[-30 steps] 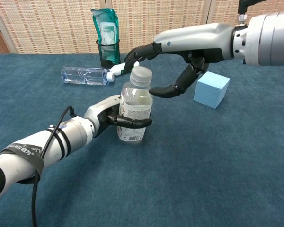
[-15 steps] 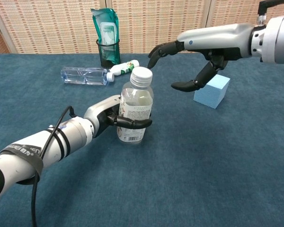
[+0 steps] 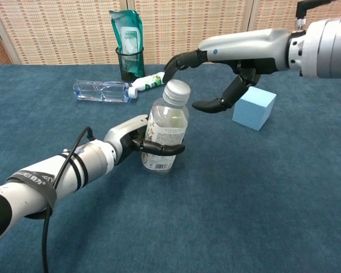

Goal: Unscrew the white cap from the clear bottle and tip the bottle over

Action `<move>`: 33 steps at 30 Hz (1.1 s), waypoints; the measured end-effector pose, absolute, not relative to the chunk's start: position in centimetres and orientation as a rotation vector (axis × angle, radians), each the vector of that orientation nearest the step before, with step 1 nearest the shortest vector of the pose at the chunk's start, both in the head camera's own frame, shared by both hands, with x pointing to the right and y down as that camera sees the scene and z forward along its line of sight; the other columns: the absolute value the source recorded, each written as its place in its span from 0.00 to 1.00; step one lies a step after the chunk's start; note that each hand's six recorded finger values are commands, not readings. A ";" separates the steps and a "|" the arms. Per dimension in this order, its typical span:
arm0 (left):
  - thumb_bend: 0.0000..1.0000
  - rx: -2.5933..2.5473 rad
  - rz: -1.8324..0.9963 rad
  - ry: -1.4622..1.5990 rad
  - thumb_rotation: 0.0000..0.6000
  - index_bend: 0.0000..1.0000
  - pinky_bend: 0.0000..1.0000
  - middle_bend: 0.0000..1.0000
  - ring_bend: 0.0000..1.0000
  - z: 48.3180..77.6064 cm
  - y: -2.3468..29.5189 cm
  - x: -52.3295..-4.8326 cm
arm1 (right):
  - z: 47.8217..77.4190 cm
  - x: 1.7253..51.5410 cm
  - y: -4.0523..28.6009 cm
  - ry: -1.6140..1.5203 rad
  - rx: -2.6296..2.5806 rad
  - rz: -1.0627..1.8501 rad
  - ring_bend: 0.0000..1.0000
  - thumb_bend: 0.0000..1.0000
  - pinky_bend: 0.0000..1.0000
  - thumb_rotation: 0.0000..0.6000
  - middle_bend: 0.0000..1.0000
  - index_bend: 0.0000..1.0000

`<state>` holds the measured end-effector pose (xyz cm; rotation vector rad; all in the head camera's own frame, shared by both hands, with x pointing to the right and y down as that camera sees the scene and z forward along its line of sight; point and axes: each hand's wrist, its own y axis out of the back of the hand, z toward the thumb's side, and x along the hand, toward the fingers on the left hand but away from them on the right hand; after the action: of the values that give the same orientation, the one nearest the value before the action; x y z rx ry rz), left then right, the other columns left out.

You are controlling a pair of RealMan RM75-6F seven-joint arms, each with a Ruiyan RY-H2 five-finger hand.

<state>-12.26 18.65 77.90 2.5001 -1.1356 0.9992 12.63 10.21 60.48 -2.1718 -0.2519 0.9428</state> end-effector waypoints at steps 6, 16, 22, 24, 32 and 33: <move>0.95 2.496 1.012 -1.141 1.00 0.77 0.15 0.90 0.50 78.1 18.4 -12.6 | 59.8 12.3 11.0 -0.232 -2.188 0.911 0.00 0.37 0.00 0.69 0.00 0.16; 0.94 2.492 1.016 -1.134 1.00 0.77 0.14 0.90 0.50 78.2 18.5 -12.7 | 58.6 13.2 10.8 -0.270 -2.154 0.868 0.00 0.37 0.00 0.69 0.00 0.11; 0.94 2.509 1.022 -1.133 1.00 0.77 0.13 0.89 0.50 78.1 18.4 -12.5 | 59.6 14.6 8.9 -0.332 -2.111 0.942 0.00 0.37 0.00 0.69 0.00 0.12; 0.94 2.507 1.029 -1.134 1.00 0.77 0.13 0.89 0.50 78.2 18.4 -12.6 | 60.1 15.1 8.6 -0.331 -2.097 0.982 0.00 0.37 0.00 0.69 0.00 0.12; 0.94 2.505 1.039 -1.132 1.00 0.77 0.13 0.89 0.49 78.4 18.3 -12.6 | 61.6 15.0 9.2 -0.279 -2.095 1.035 0.00 0.37 0.00 0.69 0.00 0.13; 0.94 2.506 1.040 -1.130 1.00 0.77 0.13 0.89 0.49 78.5 18.4 -12.6 | 61.6 14.8 9.3 -0.278 -2.100 1.034 0.00 0.37 0.00 0.69 0.00 0.13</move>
<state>-12.61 18.36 78.46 2.5060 -1.1297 1.0402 14.84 9.31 61.56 -2.0998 -0.2775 1.0336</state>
